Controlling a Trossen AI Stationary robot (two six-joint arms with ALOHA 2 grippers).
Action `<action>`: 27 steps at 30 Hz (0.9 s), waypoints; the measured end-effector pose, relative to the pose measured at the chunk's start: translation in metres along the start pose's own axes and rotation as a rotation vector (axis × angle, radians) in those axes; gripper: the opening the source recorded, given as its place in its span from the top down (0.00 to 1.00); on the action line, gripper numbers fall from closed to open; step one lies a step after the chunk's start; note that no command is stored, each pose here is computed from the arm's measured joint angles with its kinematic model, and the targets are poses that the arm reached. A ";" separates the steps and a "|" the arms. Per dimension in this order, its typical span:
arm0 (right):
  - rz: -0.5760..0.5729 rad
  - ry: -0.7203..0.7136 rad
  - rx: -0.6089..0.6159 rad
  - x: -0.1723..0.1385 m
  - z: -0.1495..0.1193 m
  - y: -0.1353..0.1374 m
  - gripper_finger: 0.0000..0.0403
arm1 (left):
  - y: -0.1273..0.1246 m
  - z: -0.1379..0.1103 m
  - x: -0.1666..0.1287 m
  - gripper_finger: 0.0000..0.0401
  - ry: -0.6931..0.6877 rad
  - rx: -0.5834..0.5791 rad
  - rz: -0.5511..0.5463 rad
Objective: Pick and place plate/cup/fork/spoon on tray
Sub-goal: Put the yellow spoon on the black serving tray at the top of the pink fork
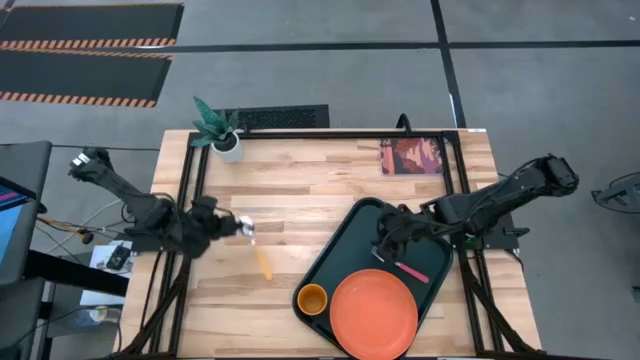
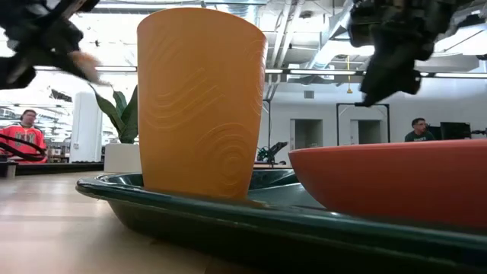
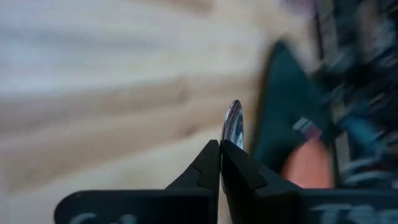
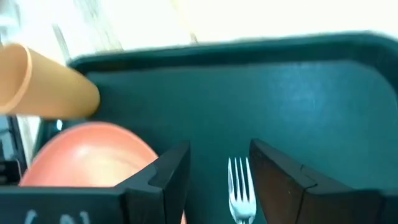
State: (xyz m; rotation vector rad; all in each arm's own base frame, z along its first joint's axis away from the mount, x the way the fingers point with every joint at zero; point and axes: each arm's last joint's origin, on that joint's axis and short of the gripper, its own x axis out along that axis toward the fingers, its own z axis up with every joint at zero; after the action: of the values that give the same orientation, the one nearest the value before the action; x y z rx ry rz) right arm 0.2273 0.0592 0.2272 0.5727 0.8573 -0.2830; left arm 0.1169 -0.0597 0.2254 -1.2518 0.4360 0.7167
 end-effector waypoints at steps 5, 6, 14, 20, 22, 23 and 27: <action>0.030 -0.089 0.022 0.002 0.018 -0.005 0.53 | -0.005 0.024 -0.010 1.00 -0.207 -0.043 -0.137; 0.040 -0.113 0.026 0.002 0.022 -0.006 0.53 | -0.007 0.028 -0.011 1.00 -0.248 -0.047 -0.162; 0.298 -0.354 0.005 -0.005 0.069 -0.010 0.53 | -0.038 0.049 -0.009 1.00 -0.479 -0.014 -0.292; 0.434 -0.558 0.003 -0.022 0.108 -0.023 0.51 | -0.058 0.061 0.009 1.00 -0.530 0.045 -0.308; 0.413 -0.593 -0.010 -0.028 0.118 -0.028 0.49 | -0.065 0.064 0.019 1.00 -0.523 0.064 -0.324; 0.401 -0.598 -0.017 -0.030 0.122 -0.031 0.47 | -0.069 0.066 0.025 1.00 -0.516 0.078 -0.330; 0.373 -0.606 -0.032 -0.041 0.137 -0.039 0.41 | -0.079 0.070 0.052 1.00 -0.467 0.100 -0.351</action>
State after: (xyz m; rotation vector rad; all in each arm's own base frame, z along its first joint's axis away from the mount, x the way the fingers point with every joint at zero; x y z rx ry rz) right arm 0.2694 -0.0519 0.3158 0.5623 0.1626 -0.0893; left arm 0.2040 0.0089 0.2657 -0.9921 -0.1291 0.6503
